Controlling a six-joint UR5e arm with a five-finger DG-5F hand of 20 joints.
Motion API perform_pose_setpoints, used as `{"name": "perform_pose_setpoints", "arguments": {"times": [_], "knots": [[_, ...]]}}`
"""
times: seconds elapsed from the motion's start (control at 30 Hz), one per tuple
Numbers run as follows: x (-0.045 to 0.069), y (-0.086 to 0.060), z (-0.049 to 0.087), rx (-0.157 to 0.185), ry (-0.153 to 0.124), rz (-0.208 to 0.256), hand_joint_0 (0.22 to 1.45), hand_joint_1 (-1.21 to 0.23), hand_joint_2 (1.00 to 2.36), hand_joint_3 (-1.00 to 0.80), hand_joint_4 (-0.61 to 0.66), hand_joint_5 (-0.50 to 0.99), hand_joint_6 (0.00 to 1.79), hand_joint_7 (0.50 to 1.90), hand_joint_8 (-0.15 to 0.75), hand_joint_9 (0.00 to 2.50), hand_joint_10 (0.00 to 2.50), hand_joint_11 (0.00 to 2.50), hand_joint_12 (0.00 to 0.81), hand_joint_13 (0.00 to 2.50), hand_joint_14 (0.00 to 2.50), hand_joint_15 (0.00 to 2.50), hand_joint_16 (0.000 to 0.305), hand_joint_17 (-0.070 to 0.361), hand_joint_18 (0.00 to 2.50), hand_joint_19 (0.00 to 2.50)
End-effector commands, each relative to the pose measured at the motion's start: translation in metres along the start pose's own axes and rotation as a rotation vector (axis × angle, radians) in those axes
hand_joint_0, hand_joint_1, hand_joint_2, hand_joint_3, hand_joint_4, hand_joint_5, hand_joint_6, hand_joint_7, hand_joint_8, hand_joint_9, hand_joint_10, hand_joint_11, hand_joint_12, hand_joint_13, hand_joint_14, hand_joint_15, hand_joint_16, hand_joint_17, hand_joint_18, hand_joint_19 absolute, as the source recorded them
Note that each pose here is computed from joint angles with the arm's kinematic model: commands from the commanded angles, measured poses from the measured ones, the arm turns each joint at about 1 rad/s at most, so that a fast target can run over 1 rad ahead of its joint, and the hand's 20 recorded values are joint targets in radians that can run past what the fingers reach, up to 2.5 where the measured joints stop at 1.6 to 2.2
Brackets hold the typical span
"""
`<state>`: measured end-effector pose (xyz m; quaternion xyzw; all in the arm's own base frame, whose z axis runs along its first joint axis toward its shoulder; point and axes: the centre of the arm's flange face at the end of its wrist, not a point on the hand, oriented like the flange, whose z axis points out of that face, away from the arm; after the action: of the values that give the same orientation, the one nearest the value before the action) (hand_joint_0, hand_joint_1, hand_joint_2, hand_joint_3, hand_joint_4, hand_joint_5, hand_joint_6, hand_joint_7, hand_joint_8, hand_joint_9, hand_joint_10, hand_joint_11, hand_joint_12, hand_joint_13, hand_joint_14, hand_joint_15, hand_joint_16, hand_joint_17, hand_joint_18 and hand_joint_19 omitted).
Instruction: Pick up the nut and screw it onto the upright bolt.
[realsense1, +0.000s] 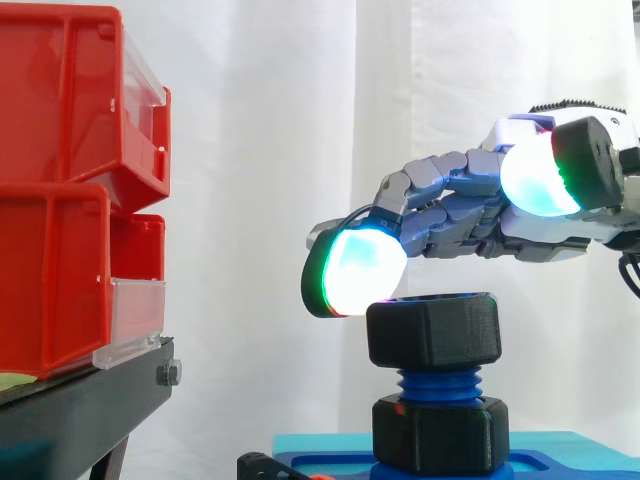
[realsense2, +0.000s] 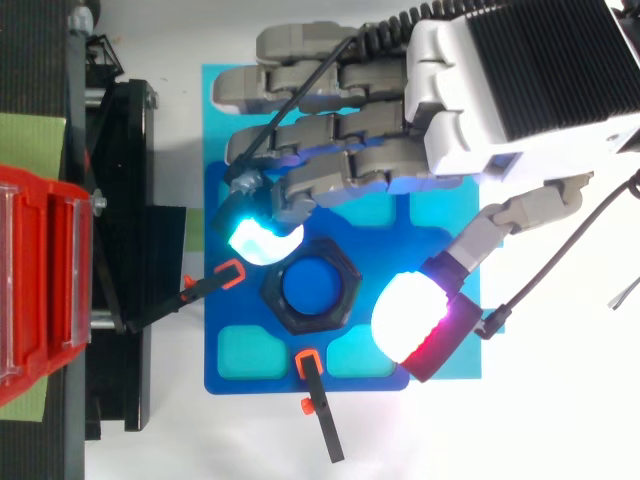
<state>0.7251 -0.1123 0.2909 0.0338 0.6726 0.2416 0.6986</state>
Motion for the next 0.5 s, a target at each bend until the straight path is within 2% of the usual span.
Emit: {"name": "perform_pose_setpoints", "arguments": {"times": [0.0,0.13,0.47], "knots": [[-0.0018,-0.0047,-0.0028,0.008,0.001,0.000,0.49,-0.29,1.00,-0.50,0.23,-0.05,0.50,0.78,0.194,0.47,0.00,0.00,0.272,0.17,0.00,0.00,0.031,0.071,0.00,0.00],[-0.0043,-0.0118,-0.0071,0.015,-0.001,0.000,0.49,-0.28,1.00,-0.50,0.22,-0.04,0.50,0.83,0.191,0.50,0.00,0.00,0.270,0.18,0.00,0.00,0.031,0.071,0.00,0.00],[-0.0056,-0.0129,-0.0077,0.012,-0.001,-0.001,0.49,-0.28,1.00,-0.50,0.20,0.00,0.50,0.95,0.196,0.58,0.00,0.00,0.264,0.20,0.00,0.00,0.029,0.066,0.00,0.00]]}}
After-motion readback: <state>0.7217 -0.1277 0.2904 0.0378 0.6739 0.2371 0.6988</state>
